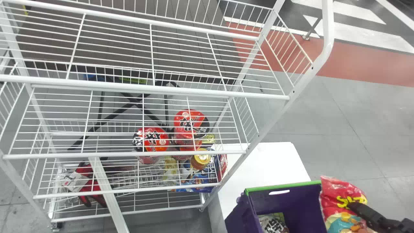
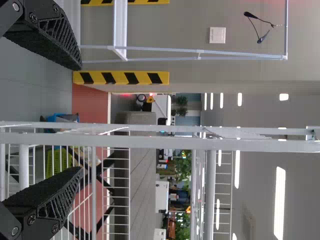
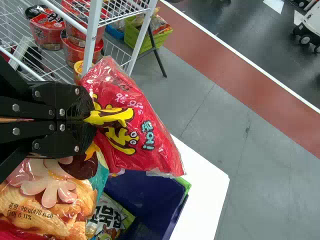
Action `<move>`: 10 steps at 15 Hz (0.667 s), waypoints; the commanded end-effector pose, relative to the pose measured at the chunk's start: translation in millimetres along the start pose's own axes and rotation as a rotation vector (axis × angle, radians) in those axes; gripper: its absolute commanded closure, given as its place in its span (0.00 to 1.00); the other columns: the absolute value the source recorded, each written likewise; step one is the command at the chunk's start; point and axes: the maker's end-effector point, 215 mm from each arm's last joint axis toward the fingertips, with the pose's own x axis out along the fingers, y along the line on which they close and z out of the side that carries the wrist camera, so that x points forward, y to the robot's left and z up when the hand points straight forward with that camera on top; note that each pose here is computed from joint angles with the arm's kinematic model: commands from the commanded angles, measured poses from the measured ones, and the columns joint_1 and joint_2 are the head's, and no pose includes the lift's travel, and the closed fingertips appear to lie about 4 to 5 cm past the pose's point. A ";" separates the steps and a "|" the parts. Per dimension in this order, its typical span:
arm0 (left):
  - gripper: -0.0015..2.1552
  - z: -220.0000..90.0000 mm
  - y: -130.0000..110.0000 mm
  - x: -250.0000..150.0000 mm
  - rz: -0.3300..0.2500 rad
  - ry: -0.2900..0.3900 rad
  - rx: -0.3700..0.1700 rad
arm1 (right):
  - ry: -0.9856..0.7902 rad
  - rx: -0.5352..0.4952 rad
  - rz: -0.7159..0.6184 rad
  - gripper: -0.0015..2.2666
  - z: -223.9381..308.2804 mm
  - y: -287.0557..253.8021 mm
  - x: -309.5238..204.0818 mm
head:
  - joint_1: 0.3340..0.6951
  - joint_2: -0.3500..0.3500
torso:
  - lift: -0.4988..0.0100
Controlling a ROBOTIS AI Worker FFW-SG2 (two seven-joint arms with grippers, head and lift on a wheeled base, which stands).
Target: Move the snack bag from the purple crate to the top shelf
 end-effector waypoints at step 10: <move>0.05 -2.0 -1.5 -1.7 -0.005 0.005 -0.002 | 0.008 0.015 0.008 0.88 -3.7 -1.3 1.7 | 1.00 0.00 | 0.66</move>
